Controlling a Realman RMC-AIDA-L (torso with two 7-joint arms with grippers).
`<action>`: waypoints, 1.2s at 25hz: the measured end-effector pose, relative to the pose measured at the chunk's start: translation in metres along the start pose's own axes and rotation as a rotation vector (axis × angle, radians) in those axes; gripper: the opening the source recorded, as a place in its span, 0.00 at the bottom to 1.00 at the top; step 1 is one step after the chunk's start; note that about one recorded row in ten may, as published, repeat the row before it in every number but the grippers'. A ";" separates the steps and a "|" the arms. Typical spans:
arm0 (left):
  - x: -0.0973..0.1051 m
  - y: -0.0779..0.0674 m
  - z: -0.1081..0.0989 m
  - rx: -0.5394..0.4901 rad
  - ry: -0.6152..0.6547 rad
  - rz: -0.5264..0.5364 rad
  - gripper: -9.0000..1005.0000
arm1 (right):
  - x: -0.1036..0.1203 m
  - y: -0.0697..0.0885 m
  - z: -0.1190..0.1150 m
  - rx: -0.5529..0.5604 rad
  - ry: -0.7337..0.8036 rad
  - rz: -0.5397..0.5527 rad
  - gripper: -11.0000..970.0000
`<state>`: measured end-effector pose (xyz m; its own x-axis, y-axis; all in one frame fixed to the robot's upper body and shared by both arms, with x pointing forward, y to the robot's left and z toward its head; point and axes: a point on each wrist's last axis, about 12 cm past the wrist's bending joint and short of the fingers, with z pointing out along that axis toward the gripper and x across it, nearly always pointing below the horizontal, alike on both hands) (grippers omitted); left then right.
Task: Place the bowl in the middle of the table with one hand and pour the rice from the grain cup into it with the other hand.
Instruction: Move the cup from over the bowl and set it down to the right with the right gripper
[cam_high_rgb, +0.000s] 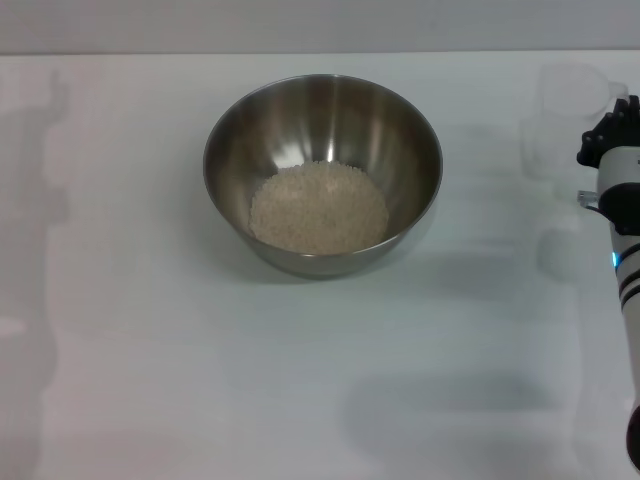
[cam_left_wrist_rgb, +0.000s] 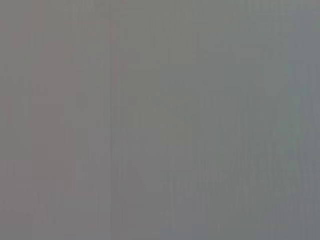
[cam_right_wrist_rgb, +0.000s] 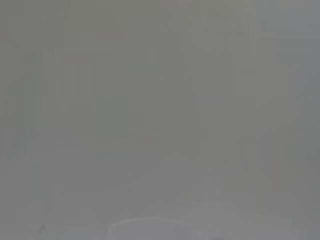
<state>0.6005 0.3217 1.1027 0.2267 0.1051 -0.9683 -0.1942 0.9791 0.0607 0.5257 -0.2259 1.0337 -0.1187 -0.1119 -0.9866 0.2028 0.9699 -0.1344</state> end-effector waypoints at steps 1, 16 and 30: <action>0.000 0.000 0.000 0.000 0.000 0.000 0.79 | 0.002 -0.001 0.000 -0.002 0.005 0.005 0.02; 0.005 -0.007 0.004 0.049 0.051 0.028 0.79 | 0.021 -0.007 0.006 -0.045 0.098 0.017 0.02; 0.002 -0.008 0.005 0.048 0.040 0.025 0.79 | 0.028 -0.012 0.008 -0.047 0.122 -0.015 0.04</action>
<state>0.6073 0.3151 1.1011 0.1842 0.1233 -0.9751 -0.1533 0.9836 0.0954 0.5273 -0.2427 1.0072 -0.2389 -0.1021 -0.9657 0.1545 0.9778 -0.1415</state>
